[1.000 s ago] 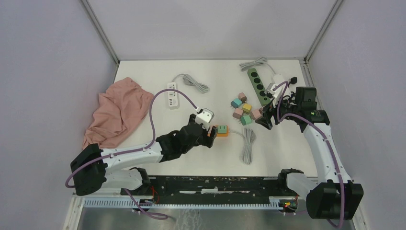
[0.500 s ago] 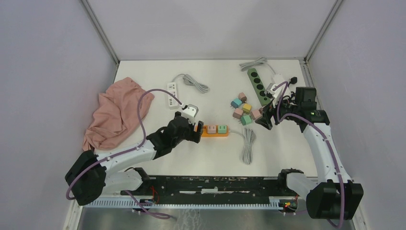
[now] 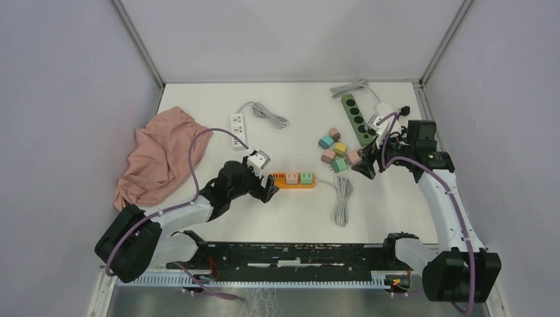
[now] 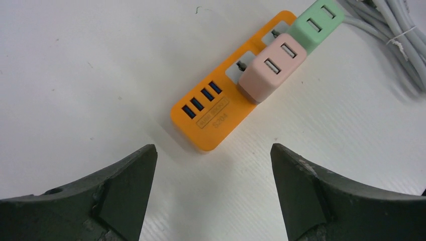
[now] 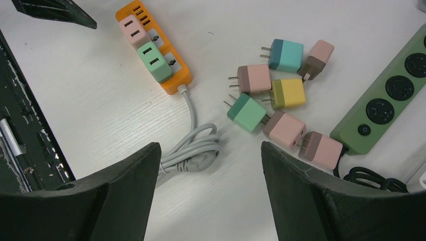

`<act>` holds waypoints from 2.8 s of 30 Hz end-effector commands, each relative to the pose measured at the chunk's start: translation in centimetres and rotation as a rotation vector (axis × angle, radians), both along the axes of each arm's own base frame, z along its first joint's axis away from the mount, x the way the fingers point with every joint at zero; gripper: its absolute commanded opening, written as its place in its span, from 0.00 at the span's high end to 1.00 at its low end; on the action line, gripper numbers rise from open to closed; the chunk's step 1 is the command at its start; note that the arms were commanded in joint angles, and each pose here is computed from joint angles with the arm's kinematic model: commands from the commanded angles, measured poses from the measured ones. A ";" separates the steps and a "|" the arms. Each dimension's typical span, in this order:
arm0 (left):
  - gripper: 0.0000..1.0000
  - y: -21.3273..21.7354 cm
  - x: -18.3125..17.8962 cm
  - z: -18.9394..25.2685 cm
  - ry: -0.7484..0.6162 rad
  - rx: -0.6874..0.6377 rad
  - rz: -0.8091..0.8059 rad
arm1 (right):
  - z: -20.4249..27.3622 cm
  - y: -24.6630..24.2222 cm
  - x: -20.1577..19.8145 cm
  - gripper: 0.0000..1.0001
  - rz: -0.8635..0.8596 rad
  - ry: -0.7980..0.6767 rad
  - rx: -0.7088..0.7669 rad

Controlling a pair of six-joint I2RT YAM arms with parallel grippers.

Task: Pull the plug off the socket
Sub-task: Move the socket to the center of the board.

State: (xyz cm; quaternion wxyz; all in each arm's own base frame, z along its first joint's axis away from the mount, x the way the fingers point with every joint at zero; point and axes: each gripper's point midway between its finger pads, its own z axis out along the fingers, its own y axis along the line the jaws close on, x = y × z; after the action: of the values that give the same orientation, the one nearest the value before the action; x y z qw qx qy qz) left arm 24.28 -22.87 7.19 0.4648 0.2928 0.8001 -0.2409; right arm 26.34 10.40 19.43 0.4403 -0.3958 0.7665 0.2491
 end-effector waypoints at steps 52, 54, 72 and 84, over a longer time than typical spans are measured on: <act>0.23 -6.8 -3.1 -2.4 -0.160 0.022 -0.335 | 1.2 1.2 -0.7 0.20 0.088 -0.043 0.058; 0.22 -6.9 -3.2 -2.5 -0.167 0.006 -0.315 | 1.2 1.2 -0.8 0.21 0.091 -0.043 0.059; 0.23 -7.7 -2.3 -3.3 -0.257 0.053 -0.313 | 1.2 1.4 -1.0 0.20 0.106 -0.044 0.066; 0.84 -8.5 -3.4 -4.0 -0.195 0.061 -0.386 | 1.2 1.6 -1.3 0.20 0.127 -0.046 0.075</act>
State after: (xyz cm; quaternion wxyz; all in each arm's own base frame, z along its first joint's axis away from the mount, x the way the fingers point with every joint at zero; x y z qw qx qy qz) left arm 20.97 -29.78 2.10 0.4716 0.4577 0.7105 -0.2516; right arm 25.37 11.56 19.94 0.4451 -0.4210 0.7380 0.2828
